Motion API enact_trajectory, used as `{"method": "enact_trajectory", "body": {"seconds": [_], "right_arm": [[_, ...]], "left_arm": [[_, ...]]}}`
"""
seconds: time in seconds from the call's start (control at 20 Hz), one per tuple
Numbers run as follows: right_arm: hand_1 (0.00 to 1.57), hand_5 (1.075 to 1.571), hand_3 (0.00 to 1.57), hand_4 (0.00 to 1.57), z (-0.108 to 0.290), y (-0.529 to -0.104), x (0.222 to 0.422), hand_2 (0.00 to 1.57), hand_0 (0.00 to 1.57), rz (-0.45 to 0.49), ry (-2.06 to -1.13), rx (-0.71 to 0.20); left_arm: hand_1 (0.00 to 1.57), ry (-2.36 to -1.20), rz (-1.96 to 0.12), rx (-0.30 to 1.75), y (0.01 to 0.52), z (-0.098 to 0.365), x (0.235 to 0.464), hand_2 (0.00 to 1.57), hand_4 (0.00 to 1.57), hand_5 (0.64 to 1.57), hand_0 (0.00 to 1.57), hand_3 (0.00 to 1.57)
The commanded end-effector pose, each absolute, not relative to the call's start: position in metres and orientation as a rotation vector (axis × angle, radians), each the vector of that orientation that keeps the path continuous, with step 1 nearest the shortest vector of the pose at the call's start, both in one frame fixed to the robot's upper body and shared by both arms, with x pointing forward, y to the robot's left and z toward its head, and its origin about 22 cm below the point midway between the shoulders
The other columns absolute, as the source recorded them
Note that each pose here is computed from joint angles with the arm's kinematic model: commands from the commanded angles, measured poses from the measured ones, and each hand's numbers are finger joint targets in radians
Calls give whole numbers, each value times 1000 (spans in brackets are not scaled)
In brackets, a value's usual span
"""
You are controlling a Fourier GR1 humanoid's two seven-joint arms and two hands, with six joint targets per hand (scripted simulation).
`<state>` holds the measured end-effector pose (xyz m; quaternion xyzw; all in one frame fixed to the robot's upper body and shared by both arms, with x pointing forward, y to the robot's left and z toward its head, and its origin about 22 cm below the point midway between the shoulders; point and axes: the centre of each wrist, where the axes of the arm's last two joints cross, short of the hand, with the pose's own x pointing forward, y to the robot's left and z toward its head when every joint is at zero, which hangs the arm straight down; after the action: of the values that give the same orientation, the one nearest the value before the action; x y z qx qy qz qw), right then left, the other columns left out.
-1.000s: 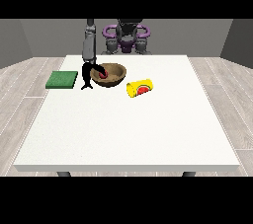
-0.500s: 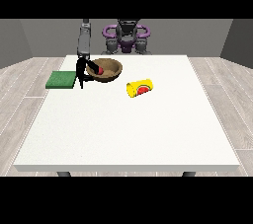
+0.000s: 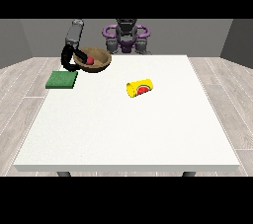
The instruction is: Pick the cup and pour the ball into the bowl, then pick the bowl and place it on the pad
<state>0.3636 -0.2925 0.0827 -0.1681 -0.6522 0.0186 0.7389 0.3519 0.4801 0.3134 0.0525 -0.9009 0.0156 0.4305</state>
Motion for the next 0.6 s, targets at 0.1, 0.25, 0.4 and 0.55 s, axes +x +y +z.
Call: {"method": "enact_trajectory", "body": {"seconds": [0.1,0.25,0.4,0.55], "right_arm": [[1571,1492,1571,1300,115,-261,377,1571,1571,63,-1448,-330],[1571,1507,1571,1287,84,-305,376,1571,1571,81,-1436,-401],[1571,1519,1571,1302,110,-351,381,1571,1571,58,-1471,-462],[1571,1534,1571,1297,104,-397,367,1571,1571,47,-1466,-458]], "left_arm": [[0,-2249,70,214,512,314,332,0,0,1539,0,0],[0,-2276,46,178,476,314,352,0,0,1538,0,0],[0,-2291,27,181,477,334,344,0,0,1536,0,0],[0,-2308,36,188,472,334,343,0,0,1535,0,0]]}}
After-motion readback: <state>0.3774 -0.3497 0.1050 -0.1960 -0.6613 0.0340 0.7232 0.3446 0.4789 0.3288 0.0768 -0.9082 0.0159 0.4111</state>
